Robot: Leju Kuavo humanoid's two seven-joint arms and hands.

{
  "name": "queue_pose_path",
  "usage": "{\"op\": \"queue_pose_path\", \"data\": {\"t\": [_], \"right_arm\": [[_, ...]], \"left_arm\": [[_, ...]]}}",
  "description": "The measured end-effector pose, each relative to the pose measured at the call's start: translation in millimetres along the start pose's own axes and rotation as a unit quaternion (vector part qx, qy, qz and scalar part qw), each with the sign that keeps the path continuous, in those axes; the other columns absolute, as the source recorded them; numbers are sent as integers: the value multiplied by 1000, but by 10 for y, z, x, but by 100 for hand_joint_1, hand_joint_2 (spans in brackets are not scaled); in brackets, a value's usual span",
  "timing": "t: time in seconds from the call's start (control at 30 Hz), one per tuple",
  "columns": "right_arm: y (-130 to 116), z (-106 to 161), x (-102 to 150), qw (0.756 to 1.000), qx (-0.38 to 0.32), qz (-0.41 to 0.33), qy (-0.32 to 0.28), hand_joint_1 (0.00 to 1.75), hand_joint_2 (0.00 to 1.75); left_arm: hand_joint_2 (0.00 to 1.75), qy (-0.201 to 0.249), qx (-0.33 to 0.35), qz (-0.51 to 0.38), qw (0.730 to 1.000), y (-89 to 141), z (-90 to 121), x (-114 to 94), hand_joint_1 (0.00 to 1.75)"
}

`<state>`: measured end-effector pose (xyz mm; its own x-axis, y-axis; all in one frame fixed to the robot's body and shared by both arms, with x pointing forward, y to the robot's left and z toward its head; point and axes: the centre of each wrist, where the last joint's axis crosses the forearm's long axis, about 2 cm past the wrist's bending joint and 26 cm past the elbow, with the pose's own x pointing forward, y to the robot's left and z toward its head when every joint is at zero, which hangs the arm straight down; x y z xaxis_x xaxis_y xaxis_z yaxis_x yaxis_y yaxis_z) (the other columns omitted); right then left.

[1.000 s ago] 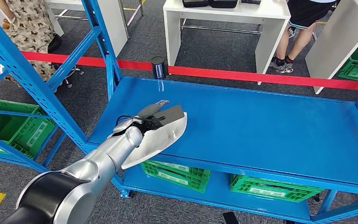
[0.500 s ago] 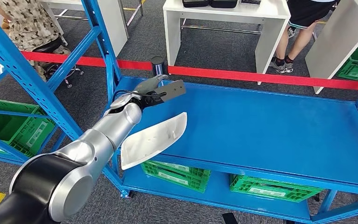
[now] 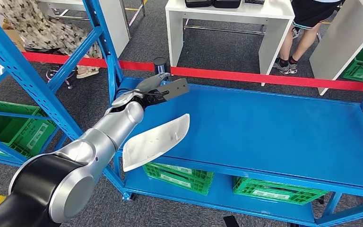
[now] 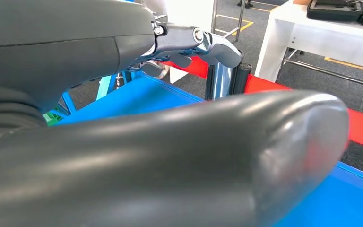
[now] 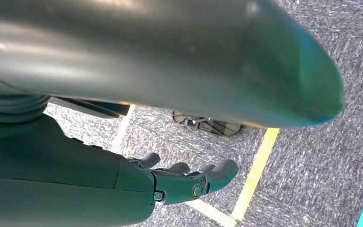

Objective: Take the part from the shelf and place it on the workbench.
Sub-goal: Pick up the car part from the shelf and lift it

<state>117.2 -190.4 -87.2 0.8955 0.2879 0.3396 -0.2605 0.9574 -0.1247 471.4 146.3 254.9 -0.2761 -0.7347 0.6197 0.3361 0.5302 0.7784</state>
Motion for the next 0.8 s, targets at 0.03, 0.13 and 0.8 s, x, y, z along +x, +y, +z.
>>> {"op": "queue_pose_path", "data": {"t": [0.03, 0.13, 0.8], "right_arm": [[4, 1, 1, 1000, 0, 0, 0, 0, 0], [33, 8, 12, 1000, 3, -1, -1, 0, 0], [28, 6, 21, 1000, 1, 0, -3, 0, 0]], "left_arm": [[0, 0, -1, 0, 1000, -1, 0, 2, 0], [0, 1, -4, -2, 1000, 1, -3, 12, 0], [0, -6, -11, 2, 1000, -48, -23, 112, 0]]}}
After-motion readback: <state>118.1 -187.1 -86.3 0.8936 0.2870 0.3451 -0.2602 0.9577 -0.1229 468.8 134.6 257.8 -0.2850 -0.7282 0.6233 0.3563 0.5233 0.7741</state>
